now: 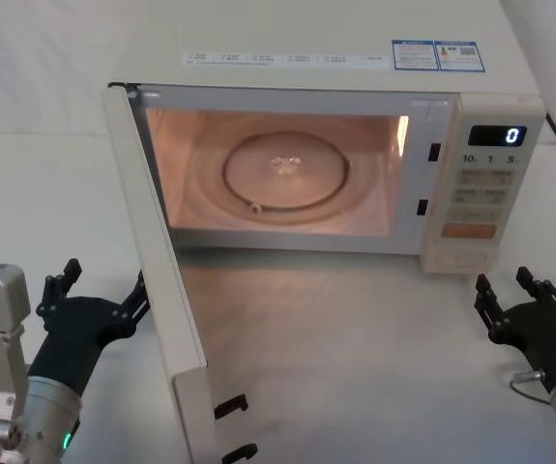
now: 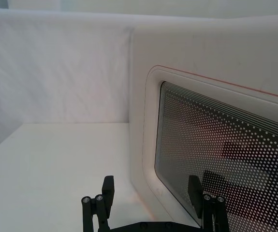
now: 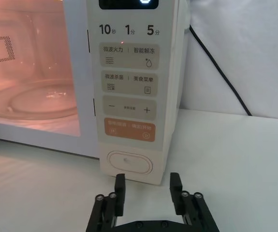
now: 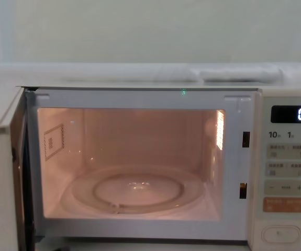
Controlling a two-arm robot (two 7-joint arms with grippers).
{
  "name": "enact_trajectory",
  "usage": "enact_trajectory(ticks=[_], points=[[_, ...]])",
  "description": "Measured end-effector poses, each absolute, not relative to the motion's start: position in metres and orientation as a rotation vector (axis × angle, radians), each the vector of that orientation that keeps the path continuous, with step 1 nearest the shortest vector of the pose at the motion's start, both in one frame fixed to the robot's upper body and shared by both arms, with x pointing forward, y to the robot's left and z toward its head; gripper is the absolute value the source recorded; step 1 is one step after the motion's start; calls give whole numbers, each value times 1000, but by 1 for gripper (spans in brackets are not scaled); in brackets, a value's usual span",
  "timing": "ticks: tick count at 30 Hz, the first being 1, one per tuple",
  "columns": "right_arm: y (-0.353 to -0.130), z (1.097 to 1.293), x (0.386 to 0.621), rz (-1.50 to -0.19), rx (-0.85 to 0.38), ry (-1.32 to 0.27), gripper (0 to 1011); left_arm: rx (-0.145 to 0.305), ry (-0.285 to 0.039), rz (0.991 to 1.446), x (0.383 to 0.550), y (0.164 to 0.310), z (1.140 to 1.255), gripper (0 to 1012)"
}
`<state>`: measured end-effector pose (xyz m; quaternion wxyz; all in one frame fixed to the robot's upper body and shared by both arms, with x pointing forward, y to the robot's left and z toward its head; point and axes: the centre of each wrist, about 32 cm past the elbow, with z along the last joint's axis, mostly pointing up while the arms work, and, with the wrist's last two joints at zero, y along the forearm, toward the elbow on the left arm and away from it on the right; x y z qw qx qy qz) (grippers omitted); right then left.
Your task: Press the button to open the microwave door with one hand; close the microwave door with the other hand.
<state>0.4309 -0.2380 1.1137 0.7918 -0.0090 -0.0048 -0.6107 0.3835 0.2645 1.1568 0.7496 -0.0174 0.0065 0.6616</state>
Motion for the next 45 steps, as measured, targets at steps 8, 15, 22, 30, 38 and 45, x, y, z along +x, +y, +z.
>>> enact_trajectory(ticks=[8, 15, 22, 30, 38, 45], points=[[-238, 1114, 431, -1314, -19, -11, 808, -38, 14, 1446, 384, 265, 1157, 1001], [-238, 1114, 431, -1314, -18, -11, 1002, -38, 14, 1446, 384, 265, 1157, 1001], [-238, 1114, 431, -1314, -18, -11, 1002, -38, 14, 1446, 384, 265, 1157, 1001], [-238, 1114, 431, -1314, -17, -11, 1002, -38, 14, 1446, 384, 265, 1157, 1001], [-238, 1114, 431, -1314, -17, -11, 1002, -38, 14, 1446, 384, 265, 1157, 1001], [-238, 1114, 431, -1314, -17, -11, 1002, -38, 14, 1446, 384, 265, 1157, 1001]])
